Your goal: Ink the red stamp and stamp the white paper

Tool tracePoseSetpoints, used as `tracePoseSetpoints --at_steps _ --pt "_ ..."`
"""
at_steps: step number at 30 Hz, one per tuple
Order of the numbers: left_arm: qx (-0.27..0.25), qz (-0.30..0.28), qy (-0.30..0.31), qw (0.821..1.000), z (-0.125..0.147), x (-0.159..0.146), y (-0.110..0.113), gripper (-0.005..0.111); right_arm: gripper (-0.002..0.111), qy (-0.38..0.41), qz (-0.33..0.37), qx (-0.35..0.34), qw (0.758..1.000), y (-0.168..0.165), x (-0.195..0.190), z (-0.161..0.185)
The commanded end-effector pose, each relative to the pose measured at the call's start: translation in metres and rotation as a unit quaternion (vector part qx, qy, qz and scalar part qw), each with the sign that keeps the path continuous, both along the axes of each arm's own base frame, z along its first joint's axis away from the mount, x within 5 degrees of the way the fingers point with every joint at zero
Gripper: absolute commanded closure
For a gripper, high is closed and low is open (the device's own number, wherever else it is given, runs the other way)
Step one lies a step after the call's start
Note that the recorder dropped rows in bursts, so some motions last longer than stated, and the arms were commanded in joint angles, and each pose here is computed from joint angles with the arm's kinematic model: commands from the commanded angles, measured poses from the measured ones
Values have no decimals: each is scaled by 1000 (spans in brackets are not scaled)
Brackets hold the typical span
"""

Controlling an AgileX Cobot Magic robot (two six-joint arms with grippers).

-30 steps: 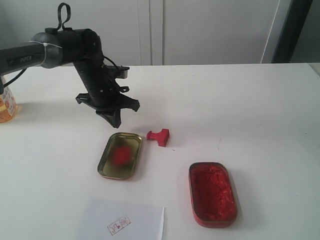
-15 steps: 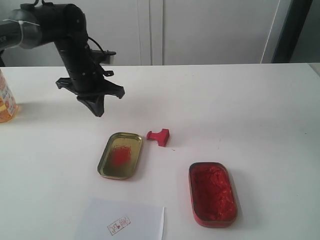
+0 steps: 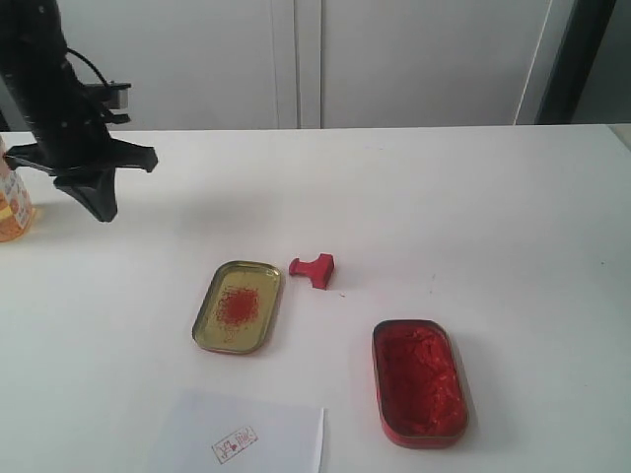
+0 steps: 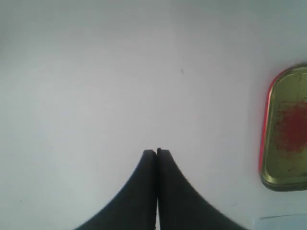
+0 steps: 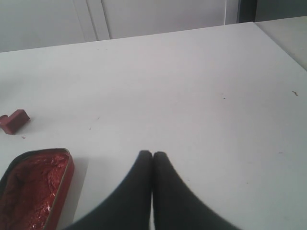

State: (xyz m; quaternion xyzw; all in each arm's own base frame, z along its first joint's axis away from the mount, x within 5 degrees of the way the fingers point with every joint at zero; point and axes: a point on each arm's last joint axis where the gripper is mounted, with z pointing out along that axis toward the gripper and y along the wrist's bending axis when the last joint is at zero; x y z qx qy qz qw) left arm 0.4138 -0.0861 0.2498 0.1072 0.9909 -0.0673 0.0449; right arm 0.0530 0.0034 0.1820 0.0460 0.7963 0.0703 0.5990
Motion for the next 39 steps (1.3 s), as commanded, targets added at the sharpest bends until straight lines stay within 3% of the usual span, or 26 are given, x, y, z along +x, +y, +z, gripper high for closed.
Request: tracePoseSetpoints --at_steps 1,7,14,30,39 --pt "1 28 21 999 17 -20 26 107 108 -7 -2 2 1000 0 0 0" --pt "7 47 14 999 27 -43 44 107 108 -7 -2 2 1000 0 0 0" --pt "7 45 -10 999 37 -81 49 107 108 -7 -2 3 1000 0 0 0" --pt "-6 50 -114 992 72 -198 58 107 108 -7 -2 3 1000 0 0 0" --pt "-13 50 -170 984 78 -262 64 107 108 -7 -2 3 1000 0 0 0"
